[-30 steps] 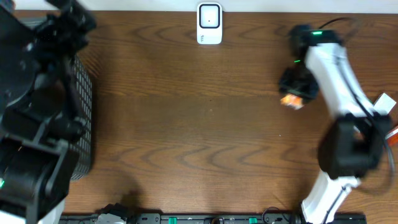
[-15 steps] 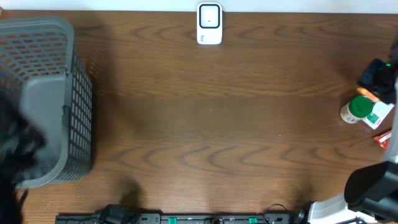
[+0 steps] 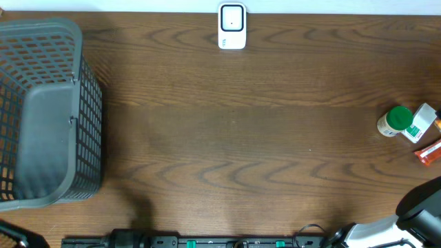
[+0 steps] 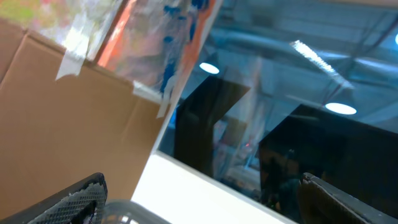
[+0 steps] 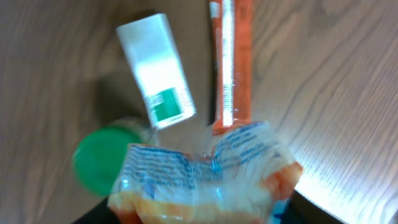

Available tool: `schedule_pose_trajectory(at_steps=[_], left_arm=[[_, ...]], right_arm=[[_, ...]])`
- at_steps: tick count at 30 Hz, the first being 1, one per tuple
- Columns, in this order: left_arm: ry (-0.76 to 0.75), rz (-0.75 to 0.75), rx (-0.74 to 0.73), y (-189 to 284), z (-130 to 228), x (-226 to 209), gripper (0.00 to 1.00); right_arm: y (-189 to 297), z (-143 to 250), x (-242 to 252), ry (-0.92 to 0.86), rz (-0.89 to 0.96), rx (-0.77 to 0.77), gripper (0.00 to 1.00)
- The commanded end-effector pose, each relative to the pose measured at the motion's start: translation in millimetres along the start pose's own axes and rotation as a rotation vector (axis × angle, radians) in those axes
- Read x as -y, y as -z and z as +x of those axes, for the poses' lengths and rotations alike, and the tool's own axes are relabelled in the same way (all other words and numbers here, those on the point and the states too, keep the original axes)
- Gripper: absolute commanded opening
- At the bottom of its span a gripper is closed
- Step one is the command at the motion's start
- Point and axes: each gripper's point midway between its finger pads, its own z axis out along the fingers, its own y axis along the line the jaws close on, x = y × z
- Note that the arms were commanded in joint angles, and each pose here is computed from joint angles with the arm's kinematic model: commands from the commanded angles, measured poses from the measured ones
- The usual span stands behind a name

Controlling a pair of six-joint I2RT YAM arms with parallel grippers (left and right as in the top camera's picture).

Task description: Scan the item barcode

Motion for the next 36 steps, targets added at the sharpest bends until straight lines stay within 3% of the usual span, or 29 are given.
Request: schedule_pose_trajectory(at_steps=[1, 5, 7, 9, 13, 16, 25, 30, 36], left_arm=[[-0.017, 0.113, 0.014, 12.5, -3.1, 17.0, 0.97], [-0.030, 0.089, 0.046, 22.9, -4.0, 10.8, 0.97], [-0.028, 0.078, 0.084, 30.5, -3.6, 6.7, 0.97], [-0.025, 0.072, 0.114, 38.0, -1.1, 2.5, 0.97], [-0.046, 0.052, 0.112, 31.1, 8.5, 3.1, 0.97], [-0.046, 0.051, 0.113, 28.7, 14.5, 2.5, 0.97], [-0.073, 0.009, 0.050, 22.1, 37.6, -5.5, 0.97], [-0.102, -0.011, -0.018, 21.8, 54.4, -10.8, 0.97], [-0.115, -0.013, -0.031, 21.9, 57.7, -11.6, 0.98]], right_arm=[[-26.3, 4.7, 21.9, -0.056, 0.001, -0.030, 0.62], [-46.9, 1.8, 42.4, -0.112, 0.011, -0.006, 0.68], [-50.4, -0.8, 49.8, -0.132, 0.015, 0.005, 0.80], [-50.6, -4.9, 54.5, -0.147, 0.013, 0.016, 0.99], [-38.4, -27.1, 48.4, -0.161, -0.082, 0.063, 0.99], [-16.7, -53.0, 27.3, -0.056, -0.204, 0.136, 0.99], [119.4, -144.1, -24.9, 0.071, -0.512, 0.484, 0.99], [202.4, -155.7, -52.6, 0.199, -0.714, 0.624, 0.99], [297.9, -138.6, -84.5, 0.287, -1.045, 0.718, 0.98]])
